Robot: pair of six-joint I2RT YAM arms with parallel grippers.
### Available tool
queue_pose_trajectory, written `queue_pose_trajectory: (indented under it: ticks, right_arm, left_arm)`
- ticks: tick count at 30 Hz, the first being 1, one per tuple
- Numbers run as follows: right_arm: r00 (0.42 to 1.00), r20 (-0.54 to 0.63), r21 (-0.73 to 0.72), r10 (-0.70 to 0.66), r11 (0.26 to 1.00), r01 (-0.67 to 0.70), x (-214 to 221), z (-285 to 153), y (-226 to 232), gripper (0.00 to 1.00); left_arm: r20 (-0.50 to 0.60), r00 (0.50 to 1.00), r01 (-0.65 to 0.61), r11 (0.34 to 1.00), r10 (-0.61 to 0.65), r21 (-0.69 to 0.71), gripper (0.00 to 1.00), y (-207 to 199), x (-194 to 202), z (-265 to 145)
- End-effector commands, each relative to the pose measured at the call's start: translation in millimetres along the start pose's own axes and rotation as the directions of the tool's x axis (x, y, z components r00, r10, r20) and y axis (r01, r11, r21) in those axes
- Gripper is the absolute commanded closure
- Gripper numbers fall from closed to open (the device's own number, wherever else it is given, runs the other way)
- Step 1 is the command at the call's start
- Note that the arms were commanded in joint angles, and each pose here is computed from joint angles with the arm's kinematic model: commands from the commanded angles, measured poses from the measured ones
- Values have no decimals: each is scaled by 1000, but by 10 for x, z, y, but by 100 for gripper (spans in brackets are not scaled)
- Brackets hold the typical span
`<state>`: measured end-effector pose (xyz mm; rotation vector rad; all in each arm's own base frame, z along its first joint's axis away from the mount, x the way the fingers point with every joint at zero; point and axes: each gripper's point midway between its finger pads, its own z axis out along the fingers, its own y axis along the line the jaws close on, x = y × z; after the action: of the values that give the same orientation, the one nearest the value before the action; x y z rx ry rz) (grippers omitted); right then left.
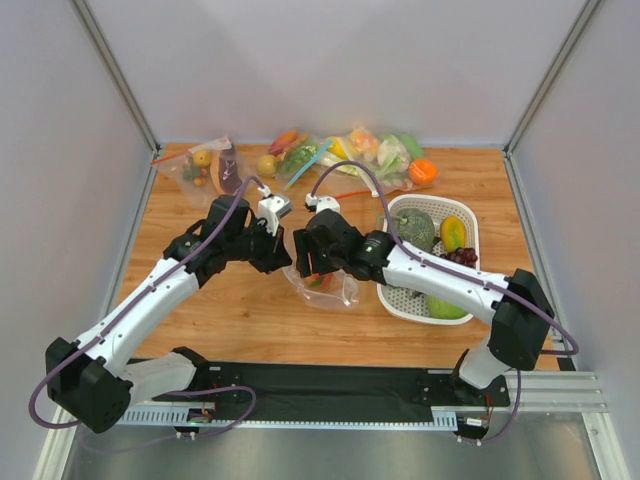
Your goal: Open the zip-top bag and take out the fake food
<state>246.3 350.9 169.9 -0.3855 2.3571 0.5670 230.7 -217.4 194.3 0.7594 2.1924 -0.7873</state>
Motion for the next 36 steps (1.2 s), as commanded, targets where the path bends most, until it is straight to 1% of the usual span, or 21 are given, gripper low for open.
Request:
queue_pose_trajectory:
  ticks: [1, 4, 14, 17, 19, 23, 27, 31, 36]
  right_arm:
    - [999, 42, 76, -19, 997, 16, -131, 98, -100, 33]
    - [999, 38, 118, -26, 993, 21, -94, 241, -164, 34]
    - [998, 36, 172, -48, 984, 41, -18, 606, -260, 32]
    - [997, 53, 174, -57, 984, 48, -1, 709, -298, 29]
    - [997, 64, 176, -52, 984, 40, -11, 768, -341, 25]
    - [995, 90, 187, -45, 982, 28, -49, 874, -412, 20]
    - [994, 100, 199, -48, 980, 27, -58, 976, -475, 18]
    - [992, 109, 262, -69, 964, 38, -39, 1096, -630, 16]
    - [990, 126, 284, -63, 959, 25, -9, 1238, -714, 14]
  left_arm:
    - [41, 999, -36, 999, 36, 10, 100, -63, -152, -54]
    - [36, 999, -36, 999, 35, 13, 100, -65, -143, -41]
    - [-4, 1000, -23, 1000, 23, 20, 100, -49, -67, 67]
    - [-26, 999, -19, 1000, 20, 25, 100, -53, -22, 110]
    - [-39, 999, -19, 1000, 20, 24, 100, -52, 1, 131]
    - [-44, 999, -20, 999, 21, 25, 100, -56, 9, 137]
    - [-46, 999, -22, 999, 23, 26, 100, -59, 13, 141]
    - [-45, 999, -25, 999, 26, 29, 100, -69, 9, 137]
    - [-45, 999, -26, 999, 27, 32, 100, -76, 10, 138]
